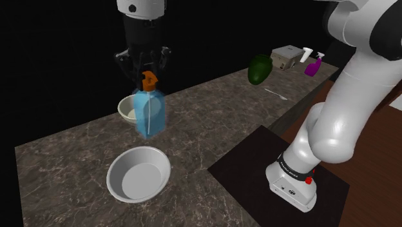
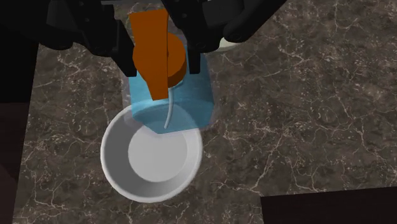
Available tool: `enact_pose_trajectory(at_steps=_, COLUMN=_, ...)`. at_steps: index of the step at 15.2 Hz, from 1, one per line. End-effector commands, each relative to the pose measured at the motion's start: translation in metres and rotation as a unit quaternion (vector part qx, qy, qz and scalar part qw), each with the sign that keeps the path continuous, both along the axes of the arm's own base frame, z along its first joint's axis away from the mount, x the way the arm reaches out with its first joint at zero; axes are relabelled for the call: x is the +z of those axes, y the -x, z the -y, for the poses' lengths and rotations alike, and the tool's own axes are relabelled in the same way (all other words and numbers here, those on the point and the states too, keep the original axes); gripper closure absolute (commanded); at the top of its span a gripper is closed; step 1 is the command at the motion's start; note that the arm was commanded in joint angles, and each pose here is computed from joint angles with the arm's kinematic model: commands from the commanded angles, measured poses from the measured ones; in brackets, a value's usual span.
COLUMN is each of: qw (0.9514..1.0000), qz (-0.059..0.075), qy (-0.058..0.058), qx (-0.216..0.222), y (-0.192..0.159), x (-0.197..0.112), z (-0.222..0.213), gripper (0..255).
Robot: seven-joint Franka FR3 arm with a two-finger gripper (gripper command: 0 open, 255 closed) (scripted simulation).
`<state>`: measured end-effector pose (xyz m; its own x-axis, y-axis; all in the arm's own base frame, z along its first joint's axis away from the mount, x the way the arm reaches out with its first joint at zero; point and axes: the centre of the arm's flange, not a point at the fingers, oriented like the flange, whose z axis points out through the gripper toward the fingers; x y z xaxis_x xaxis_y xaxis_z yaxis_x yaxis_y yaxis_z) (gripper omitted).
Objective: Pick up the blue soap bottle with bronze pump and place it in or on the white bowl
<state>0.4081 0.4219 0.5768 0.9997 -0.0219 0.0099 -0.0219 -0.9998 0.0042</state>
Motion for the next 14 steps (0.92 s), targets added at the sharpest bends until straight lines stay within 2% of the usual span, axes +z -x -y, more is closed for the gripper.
enact_pose_trajectory(at_steps=1, qw=1.0000, qz=0.000, qy=0.000, qx=-0.001, y=0.009, x=0.007, z=-0.025, gripper=255)
enact_pose_trajectory(at_steps=5, qw=1.0000, qz=0.000, qy=0.000, qx=-0.001, y=0.026, x=0.017, z=-0.074, gripper=255)
enact_pose_trajectory(at_steps=14, qw=1.0000, qz=0.000, qy=0.000, qx=-0.001, y=0.026, x=-0.031, z=-0.074, gripper=255)
